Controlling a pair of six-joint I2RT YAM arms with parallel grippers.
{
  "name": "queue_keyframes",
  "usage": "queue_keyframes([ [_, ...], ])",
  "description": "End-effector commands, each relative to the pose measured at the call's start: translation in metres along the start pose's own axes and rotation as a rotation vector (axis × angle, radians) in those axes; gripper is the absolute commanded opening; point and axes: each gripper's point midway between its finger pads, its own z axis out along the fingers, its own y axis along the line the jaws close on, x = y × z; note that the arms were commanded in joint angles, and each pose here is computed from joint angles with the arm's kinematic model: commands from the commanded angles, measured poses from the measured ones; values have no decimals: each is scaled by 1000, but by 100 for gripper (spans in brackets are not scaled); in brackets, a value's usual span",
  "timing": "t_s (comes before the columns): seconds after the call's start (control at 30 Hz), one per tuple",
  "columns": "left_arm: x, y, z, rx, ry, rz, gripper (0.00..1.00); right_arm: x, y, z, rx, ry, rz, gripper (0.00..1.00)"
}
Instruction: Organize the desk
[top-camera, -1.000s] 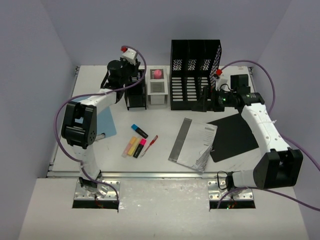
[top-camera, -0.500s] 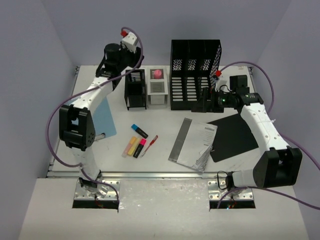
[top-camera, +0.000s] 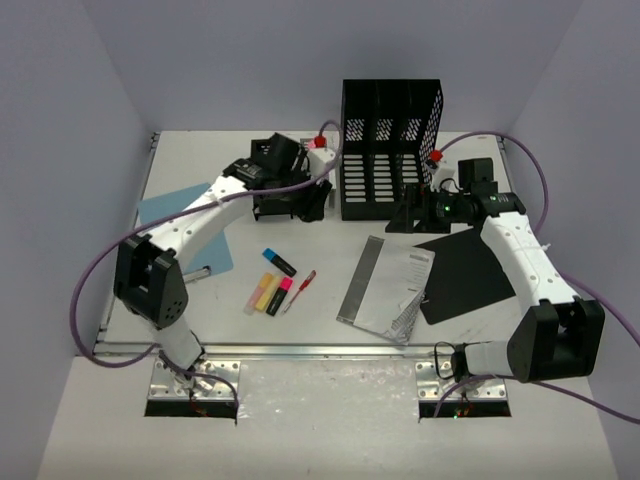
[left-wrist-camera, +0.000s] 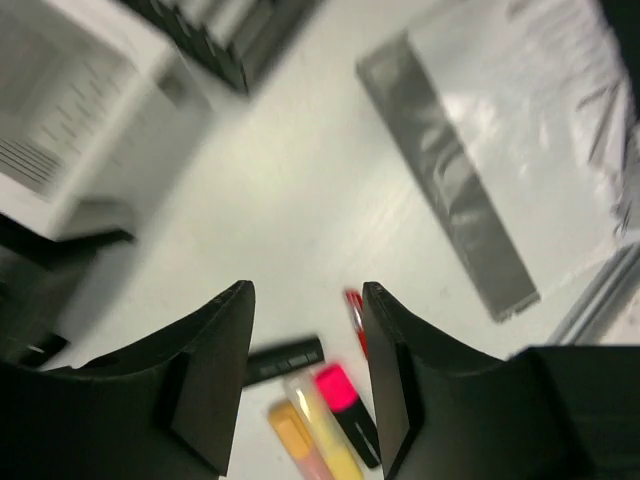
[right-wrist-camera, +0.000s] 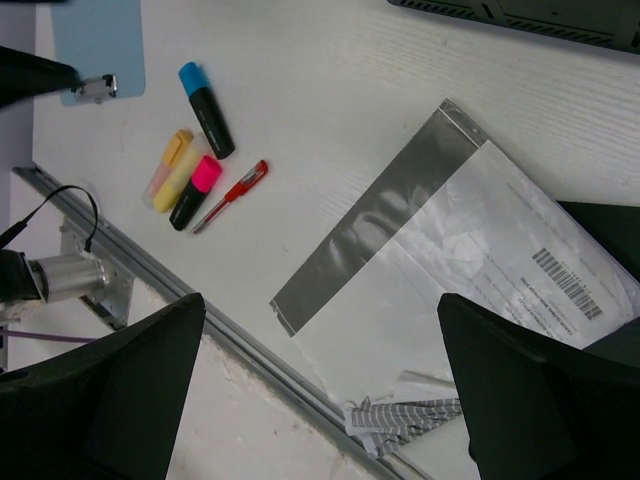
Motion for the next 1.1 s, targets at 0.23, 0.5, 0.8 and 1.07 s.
queue_keyframes([
  [0.23,148,-49,39,50,535,-82,46,3,-10,-3,61,-10,-36,99],
  [0.5,196,-60,53,74,655,-123,46,6,-13,-2,72,5,-37,99],
  [0.8,216,-64,69,72,705,-159,46,9,-13,-2,68,14,-31,99],
  [1.07,239,-63,81,48,758,-164,42,11,-14,-1,69,18,-31,99],
])
